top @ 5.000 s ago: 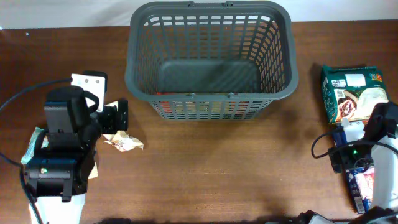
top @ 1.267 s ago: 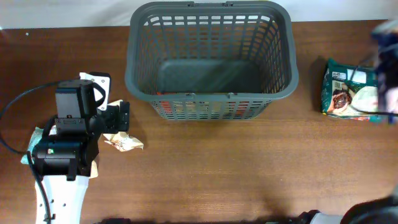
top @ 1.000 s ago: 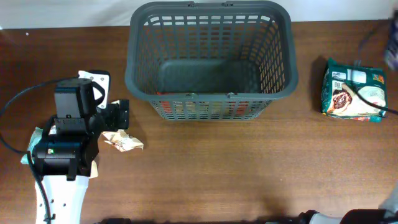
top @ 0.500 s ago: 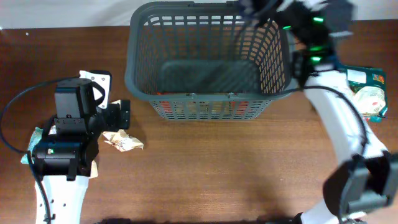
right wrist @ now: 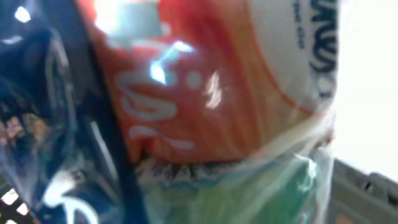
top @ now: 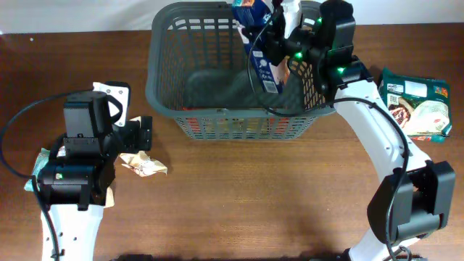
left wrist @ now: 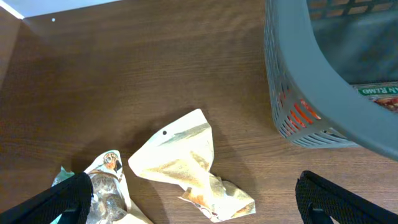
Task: Pack container
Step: 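Lift the Kleenex multipack and carry it over the basket, then drop the Kleenex pack into the basket and return right gripper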
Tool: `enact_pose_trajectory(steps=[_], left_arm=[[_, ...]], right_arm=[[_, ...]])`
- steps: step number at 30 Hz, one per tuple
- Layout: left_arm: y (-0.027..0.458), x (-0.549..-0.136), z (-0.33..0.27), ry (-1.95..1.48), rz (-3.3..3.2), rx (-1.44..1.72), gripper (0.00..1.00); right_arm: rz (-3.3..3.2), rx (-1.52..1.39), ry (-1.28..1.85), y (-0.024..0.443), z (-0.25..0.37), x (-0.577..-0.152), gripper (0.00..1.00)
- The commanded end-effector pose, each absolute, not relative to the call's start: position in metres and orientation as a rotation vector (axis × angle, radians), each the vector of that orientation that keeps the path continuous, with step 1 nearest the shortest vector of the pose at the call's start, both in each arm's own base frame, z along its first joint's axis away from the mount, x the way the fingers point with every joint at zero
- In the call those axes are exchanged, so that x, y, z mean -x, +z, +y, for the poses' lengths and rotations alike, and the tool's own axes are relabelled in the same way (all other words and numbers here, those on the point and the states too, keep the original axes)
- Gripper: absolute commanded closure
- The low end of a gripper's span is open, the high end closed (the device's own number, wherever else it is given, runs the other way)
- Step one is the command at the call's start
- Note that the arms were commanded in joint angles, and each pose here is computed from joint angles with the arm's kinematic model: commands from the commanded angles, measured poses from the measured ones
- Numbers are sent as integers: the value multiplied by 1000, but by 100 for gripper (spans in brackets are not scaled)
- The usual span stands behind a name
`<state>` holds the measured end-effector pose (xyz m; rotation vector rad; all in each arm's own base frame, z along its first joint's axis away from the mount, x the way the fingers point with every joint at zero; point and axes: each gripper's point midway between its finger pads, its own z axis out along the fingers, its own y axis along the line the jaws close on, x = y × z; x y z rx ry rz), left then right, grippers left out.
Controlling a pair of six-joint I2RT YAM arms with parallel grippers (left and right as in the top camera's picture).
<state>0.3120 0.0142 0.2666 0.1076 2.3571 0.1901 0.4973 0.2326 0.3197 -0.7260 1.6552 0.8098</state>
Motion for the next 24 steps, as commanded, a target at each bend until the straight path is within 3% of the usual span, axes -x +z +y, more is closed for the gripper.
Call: enact_pose_trajectory(steps=[1, 3, 6, 11, 15, 19, 24], left_arm=[[269, -314, 11, 184, 2349, -135, 1], [269, -314, 11, 184, 2349, -135, 1], [269, -314, 11, 184, 2350, -135, 1], [269, -314, 11, 184, 2348, -135, 1], [270, -314, 11, 184, 2347, -135, 1], [270, -315, 11, 184, 2346, -135, 1], [270, -315, 11, 184, 2346, -135, 1]], right_arm=[[1595, 741, 779, 344, 229, -494, 43], [1579, 743, 775, 348, 229, -494, 1], [1491, 770, 776, 367, 232, -489, 1], [1130, 743, 866, 465, 233, -458, 1], [906, 696, 837, 515, 211, -439, 1], [975, 572, 821, 516, 168, -462, 1], [1236, 435, 866, 476, 110, -497, 1]])
